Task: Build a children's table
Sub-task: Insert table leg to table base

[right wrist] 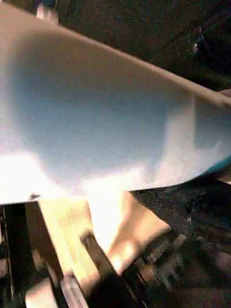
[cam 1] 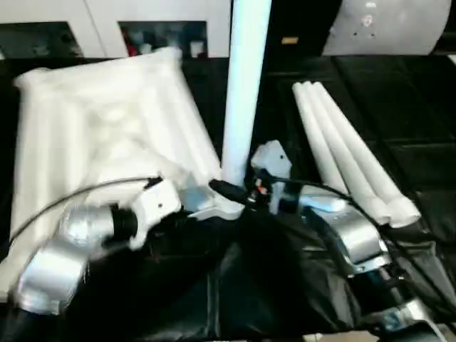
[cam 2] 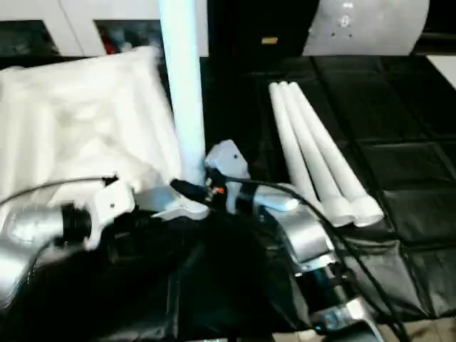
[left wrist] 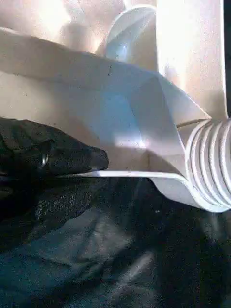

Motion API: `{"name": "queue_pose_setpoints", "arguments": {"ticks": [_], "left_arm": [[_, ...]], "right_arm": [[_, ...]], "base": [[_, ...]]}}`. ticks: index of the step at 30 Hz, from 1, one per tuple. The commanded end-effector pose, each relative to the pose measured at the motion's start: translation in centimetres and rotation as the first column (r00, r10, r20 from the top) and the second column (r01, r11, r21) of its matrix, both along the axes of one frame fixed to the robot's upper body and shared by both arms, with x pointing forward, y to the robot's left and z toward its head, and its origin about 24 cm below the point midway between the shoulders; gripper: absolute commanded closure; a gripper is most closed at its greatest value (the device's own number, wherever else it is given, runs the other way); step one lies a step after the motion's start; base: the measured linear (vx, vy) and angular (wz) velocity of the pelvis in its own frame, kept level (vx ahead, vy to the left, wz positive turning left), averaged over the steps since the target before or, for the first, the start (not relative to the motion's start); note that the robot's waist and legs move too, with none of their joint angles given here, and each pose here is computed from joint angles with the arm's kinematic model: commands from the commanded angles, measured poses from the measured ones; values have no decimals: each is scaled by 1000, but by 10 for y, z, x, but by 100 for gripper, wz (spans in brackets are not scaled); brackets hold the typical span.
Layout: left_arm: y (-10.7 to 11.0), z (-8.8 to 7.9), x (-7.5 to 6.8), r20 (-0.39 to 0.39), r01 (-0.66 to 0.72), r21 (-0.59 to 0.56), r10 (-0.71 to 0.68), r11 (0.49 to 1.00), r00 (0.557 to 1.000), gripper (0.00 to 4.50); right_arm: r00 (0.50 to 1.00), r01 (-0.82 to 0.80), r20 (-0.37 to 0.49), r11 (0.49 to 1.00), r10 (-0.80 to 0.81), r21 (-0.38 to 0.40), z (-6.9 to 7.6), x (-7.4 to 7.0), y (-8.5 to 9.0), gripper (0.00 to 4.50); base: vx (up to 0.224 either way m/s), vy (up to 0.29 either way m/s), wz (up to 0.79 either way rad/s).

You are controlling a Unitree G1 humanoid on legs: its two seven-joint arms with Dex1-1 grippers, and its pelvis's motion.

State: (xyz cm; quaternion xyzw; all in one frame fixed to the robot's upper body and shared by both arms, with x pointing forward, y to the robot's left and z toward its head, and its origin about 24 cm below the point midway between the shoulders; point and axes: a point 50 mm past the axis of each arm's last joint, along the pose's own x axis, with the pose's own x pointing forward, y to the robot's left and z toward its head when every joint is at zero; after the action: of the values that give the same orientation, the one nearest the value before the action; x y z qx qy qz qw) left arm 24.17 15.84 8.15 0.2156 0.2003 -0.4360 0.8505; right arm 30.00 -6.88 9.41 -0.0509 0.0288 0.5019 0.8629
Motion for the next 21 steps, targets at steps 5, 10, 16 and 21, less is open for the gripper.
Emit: {"name": "queue_pose_setpoints", "arguments": {"ticks": [5, 10, 16, 21], "left_arm": [[-33, 3, -5, 10, -29, -38, 29, 999, 1000, 450], [-34, 6, -1, 17, -74, -26, 75, 997, 997, 450], [-30, 6, 10, 40, -125, -17, 126, 992, 991, 450], [-30, 5, 15, 55, -122, -12, 123, 992, 991, 450]], "right_arm": [[943, 158, -252, 960, -216, -231, -75, -4, -27, 260], [944, 150, -255, 962, -208, -230, -78, -5, -23, 260], [946, 165, -239, 958, -221, -233, -78, -4, -23, 260], [944, 181, -242, 965, -225, -192, -76, -1, -21, 225]], "base": [[0, 0, 0], [0, 0, 0], [0, 0, 0], [0, 0, 0]]}}
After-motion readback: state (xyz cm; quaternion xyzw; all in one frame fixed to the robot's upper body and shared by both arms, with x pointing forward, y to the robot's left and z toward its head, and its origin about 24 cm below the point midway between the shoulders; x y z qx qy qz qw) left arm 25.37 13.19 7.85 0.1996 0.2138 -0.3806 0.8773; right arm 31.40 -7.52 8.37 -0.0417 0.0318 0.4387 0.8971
